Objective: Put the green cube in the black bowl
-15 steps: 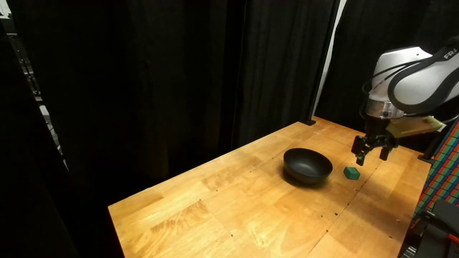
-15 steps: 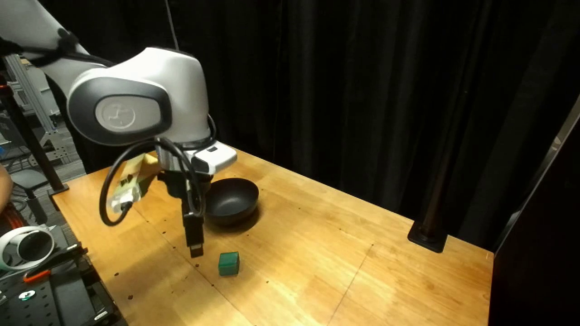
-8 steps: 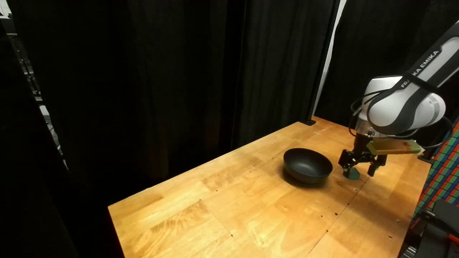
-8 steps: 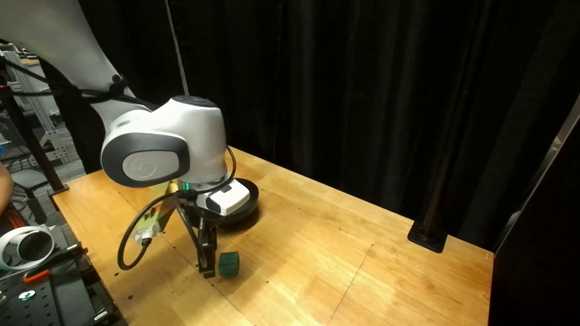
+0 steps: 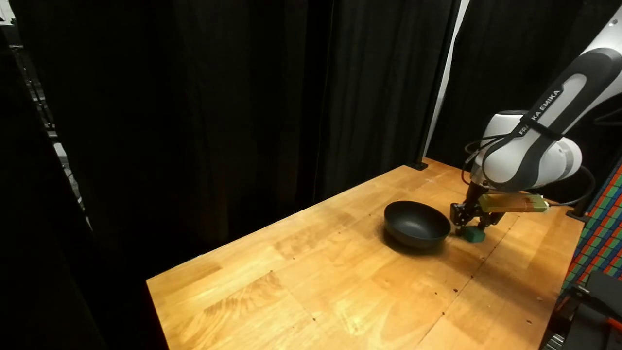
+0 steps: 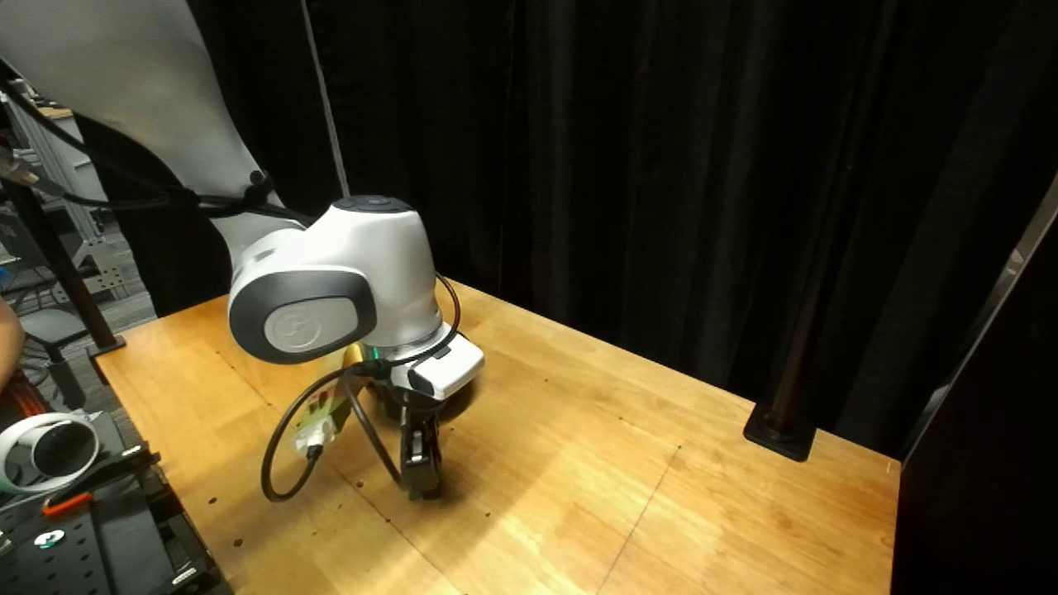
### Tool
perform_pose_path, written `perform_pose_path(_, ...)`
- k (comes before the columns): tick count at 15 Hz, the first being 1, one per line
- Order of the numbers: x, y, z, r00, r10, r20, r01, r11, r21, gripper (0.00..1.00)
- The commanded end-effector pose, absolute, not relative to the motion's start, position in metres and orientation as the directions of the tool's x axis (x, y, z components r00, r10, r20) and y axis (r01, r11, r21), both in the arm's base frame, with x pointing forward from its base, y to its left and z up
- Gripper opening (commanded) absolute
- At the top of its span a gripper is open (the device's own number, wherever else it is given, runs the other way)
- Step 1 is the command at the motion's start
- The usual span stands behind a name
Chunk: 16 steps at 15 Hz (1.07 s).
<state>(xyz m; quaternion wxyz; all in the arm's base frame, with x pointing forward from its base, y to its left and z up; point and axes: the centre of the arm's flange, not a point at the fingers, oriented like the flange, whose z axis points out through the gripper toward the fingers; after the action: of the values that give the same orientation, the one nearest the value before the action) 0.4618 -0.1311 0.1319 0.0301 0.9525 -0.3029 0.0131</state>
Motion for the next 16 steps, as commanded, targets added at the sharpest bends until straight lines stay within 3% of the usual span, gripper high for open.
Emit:
perform_pose_path(1,0.467,-0.143,0.154,0.787,-0.614,0.06,-0.617,-0.784,0.069,0.27)
perform_pose_path(2,0.467,-0.148,0.166,0.781,-0.622,0.053,-0.624,-0.777,0.085,0.2)
perform_pose_path(6,0.474,-0.151,0.228,0.765,-0.643,0.049,-0.644,-0.761,0.08,0.19)
perform_pose_path(12,0.485,-0.073,0.278,0.726,-0.682,-0.092,-0.685,-0.705,-0.183,0.19)
perform_pose_path(16,0.493,-0.012,0.278,0.734,-0.675,-0.077,-0.661,-0.683,-0.31,0.19)
